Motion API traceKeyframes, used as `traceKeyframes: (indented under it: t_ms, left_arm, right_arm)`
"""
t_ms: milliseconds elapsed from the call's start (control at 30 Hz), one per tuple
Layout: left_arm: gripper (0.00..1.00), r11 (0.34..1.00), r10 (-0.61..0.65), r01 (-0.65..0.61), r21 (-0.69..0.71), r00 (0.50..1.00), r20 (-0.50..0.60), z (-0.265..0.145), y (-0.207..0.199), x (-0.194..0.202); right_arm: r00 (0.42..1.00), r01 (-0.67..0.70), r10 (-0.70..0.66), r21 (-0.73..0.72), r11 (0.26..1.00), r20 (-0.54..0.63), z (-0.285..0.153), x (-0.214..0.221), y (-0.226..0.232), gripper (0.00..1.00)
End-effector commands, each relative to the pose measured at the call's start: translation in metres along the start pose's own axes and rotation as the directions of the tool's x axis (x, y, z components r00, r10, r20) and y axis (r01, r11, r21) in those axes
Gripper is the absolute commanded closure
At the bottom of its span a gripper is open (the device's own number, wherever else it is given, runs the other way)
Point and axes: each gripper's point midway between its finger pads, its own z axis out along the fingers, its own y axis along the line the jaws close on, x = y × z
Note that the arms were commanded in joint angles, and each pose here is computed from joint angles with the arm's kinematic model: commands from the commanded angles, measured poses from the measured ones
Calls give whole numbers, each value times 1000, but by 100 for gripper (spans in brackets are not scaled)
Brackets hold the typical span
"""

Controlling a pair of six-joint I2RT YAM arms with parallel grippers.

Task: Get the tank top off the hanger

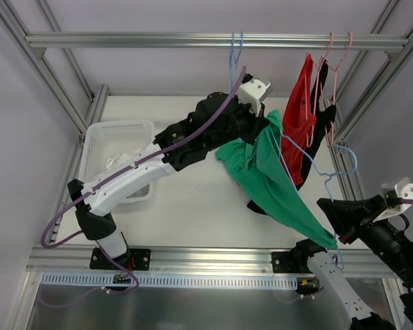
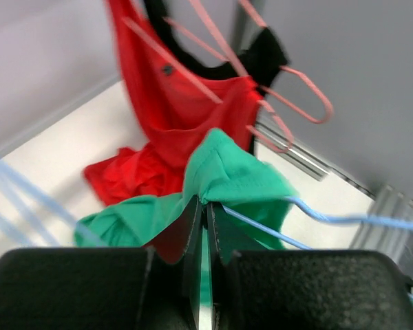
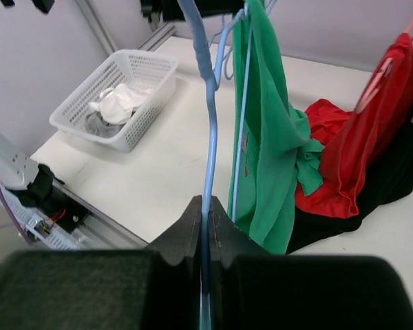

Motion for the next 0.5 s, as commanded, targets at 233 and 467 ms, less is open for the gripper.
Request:
traceKeyframes:
  t_ms: [233, 467]
  left_arm:
    - [100, 879, -84, 175, -443, 972, 218, -119, 86, -36]
    - [100, 993, -114, 116, -23, 991, 63, -155, 20, 34]
  right_arm:
    - [989, 150, -132, -392, 908, 73, -67, 37, 64, 100]
    - [932, 181, 25, -521, 834, 362, -40, -33, 91, 100]
